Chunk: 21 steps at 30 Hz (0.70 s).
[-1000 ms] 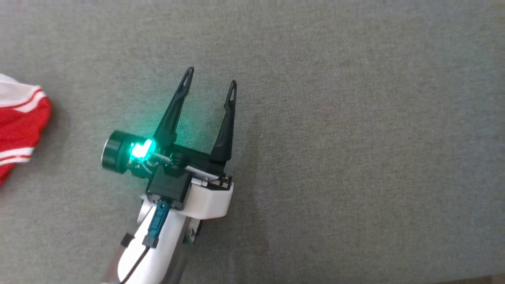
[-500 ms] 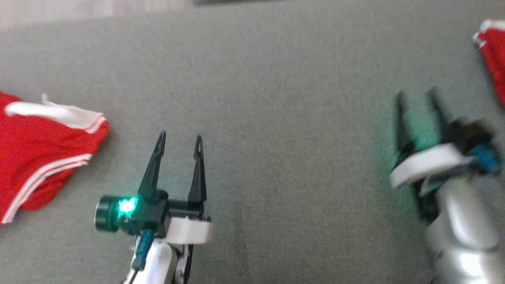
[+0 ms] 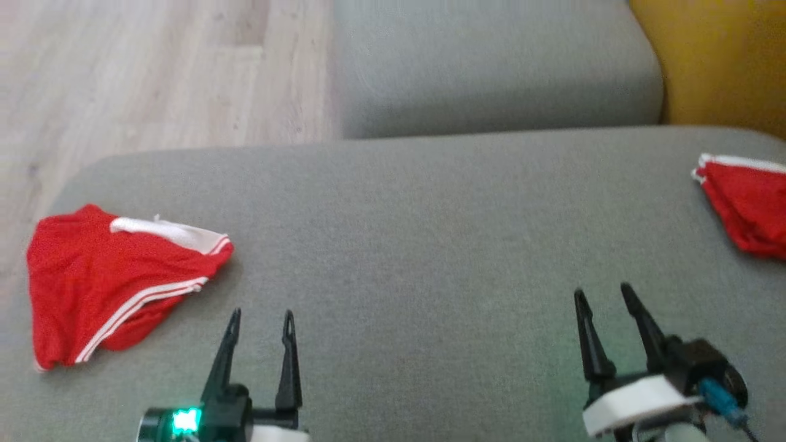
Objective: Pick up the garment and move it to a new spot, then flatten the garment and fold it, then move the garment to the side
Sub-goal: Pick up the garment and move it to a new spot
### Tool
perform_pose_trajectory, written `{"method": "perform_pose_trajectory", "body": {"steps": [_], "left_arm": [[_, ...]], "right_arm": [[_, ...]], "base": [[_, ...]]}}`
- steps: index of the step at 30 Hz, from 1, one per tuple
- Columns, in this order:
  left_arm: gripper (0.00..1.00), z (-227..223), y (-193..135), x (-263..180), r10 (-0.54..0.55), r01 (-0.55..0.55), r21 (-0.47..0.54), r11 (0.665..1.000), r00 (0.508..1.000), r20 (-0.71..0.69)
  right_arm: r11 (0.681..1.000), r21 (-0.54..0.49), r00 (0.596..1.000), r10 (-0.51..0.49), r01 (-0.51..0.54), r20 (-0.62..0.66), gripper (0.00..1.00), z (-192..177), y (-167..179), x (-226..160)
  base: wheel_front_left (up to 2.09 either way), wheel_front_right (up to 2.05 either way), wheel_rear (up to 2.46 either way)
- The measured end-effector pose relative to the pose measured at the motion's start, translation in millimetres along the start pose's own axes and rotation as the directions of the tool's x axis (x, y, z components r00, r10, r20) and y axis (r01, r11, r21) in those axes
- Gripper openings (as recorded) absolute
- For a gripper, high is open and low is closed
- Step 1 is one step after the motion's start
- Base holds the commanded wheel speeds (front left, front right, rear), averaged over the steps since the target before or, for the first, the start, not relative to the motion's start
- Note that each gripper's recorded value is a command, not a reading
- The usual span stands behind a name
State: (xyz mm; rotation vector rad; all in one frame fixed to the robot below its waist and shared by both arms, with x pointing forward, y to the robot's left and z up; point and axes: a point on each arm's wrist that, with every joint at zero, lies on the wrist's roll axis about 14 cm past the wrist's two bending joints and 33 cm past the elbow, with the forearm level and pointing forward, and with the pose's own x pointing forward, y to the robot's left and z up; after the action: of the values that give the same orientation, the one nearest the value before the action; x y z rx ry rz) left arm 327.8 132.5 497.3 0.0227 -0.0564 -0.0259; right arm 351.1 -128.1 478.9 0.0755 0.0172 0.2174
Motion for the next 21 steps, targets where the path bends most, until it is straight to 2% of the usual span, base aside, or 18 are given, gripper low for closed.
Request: {"method": "perform_pose_trajectory", "body": {"steps": [5,21], "left_arm": [[1.00,-10,8,-18,0.018,-0.017,0.009,1.000,0.999,-0.029],[1.00,-12,14,-23,0.028,-0.027,0.022,0.999,0.999,-0.029]], "right_arm": [[1.000,0.000,1.000,-0.001,0.001,-0.020,1.00,-8,3,-16],[1.000,0.013,1.000,-0.015,0.015,-0.020,1.00,-10,1,-29]], "base": [[0.00,0.00,0.00],[0.00,0.00,0.00]]}}
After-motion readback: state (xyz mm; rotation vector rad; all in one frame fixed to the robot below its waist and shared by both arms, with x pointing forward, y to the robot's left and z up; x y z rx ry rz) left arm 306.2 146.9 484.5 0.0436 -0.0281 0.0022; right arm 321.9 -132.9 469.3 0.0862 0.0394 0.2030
